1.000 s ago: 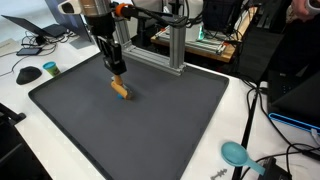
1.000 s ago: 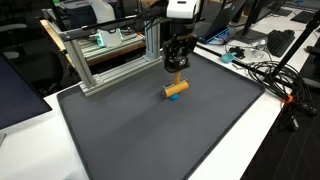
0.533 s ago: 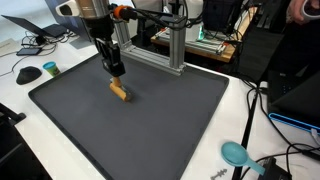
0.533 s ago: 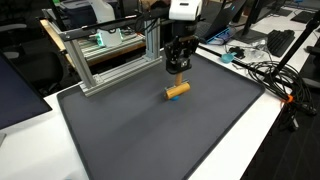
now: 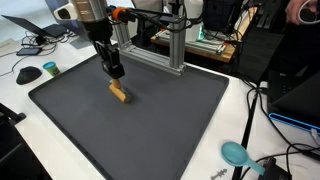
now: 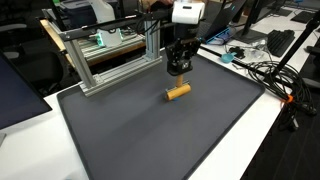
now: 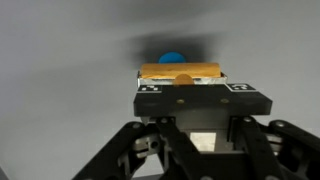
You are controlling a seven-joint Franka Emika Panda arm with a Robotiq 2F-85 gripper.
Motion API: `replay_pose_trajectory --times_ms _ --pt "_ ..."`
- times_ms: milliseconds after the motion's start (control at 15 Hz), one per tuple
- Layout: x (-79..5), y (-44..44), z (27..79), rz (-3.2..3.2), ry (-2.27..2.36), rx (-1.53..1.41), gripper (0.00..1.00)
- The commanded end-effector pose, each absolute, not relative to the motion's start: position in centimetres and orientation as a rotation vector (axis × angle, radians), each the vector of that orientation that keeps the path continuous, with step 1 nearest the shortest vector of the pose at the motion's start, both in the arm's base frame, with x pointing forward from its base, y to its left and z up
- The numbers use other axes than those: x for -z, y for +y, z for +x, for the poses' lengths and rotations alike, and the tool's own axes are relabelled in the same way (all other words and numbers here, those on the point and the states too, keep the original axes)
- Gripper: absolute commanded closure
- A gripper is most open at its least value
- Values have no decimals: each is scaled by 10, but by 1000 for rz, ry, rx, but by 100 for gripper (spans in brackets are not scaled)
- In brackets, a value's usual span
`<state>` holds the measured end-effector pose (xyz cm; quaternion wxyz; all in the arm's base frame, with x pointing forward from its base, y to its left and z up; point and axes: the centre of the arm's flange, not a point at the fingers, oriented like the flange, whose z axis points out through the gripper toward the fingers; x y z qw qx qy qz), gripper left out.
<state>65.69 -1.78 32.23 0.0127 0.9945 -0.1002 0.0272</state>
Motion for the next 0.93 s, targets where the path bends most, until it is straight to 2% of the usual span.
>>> replay_pose_trajectory --times_ms 0,867 --pt "-300 -16 661 3091 -314 81 78" --pt "-288 -13 671 3097 -295 136 78"
